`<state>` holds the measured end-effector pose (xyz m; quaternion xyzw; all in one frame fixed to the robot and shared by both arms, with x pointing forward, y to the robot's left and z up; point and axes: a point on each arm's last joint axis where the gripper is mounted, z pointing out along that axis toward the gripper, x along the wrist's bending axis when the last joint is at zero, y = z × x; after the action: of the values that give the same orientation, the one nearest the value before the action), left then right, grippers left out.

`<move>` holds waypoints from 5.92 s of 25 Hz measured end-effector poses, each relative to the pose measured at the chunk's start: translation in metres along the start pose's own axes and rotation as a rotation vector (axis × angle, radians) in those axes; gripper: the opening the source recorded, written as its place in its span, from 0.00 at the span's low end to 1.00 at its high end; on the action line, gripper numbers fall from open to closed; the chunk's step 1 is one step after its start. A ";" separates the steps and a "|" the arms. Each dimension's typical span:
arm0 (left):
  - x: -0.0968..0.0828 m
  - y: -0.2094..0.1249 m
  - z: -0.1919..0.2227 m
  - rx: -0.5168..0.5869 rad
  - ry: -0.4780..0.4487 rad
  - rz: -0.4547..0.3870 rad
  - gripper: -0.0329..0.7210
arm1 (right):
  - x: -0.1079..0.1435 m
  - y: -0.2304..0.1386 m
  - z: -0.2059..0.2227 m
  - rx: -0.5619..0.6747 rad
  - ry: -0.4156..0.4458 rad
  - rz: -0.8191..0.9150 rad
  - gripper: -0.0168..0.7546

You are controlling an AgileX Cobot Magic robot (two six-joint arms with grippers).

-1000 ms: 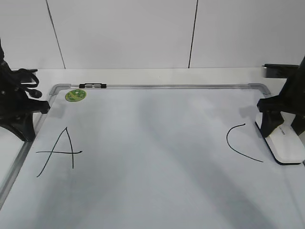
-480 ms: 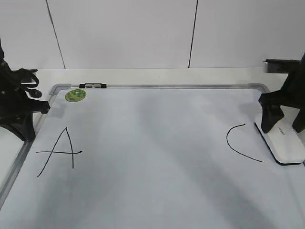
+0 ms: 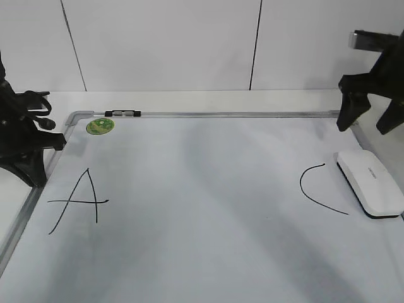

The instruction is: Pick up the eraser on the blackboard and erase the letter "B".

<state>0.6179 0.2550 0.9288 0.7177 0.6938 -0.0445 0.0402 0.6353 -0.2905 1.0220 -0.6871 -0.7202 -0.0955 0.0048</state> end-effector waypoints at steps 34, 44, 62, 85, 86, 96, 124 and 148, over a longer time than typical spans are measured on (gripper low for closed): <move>-0.006 0.006 -0.053 -0.038 0.018 0.055 0.40 | 0.018 -0.016 -0.086 -0.217 0.050 0.036 0.79; -0.009 -0.012 -0.113 -0.147 0.049 0.084 0.39 | 0.029 -0.045 -0.142 -0.355 0.057 0.011 0.79; -0.021 -0.149 -0.285 -0.669 0.034 0.134 0.37 | 0.049 -0.209 -0.196 -0.546 0.090 -0.060 0.79; -0.001 -0.365 -0.231 -0.945 0.055 0.200 0.37 | 0.040 -0.384 -0.135 -0.786 -0.040 -0.133 0.79; 0.000 -0.369 -0.225 -0.943 0.055 0.202 0.37 | 0.039 -0.385 -0.129 -0.787 -0.044 -0.142 0.79; 0.011 -0.387 -0.148 -0.900 0.058 0.197 0.37 | 0.031 -0.385 -0.083 -0.742 -0.063 -0.156 0.79; 0.016 -0.389 -0.126 -1.052 0.112 0.155 0.37 | 0.020 -0.402 -0.077 -0.893 -0.200 -0.154 0.78; 0.015 -0.389 -0.126 -1.052 0.106 0.152 0.37 | 0.020 -0.402 -0.077 -0.895 -0.205 -0.147 0.78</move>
<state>0.2305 0.2986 1.0540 0.6501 0.5697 0.3485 0.3626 0.2269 -0.2971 1.0475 -0.5745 -0.6520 -0.3286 -0.3700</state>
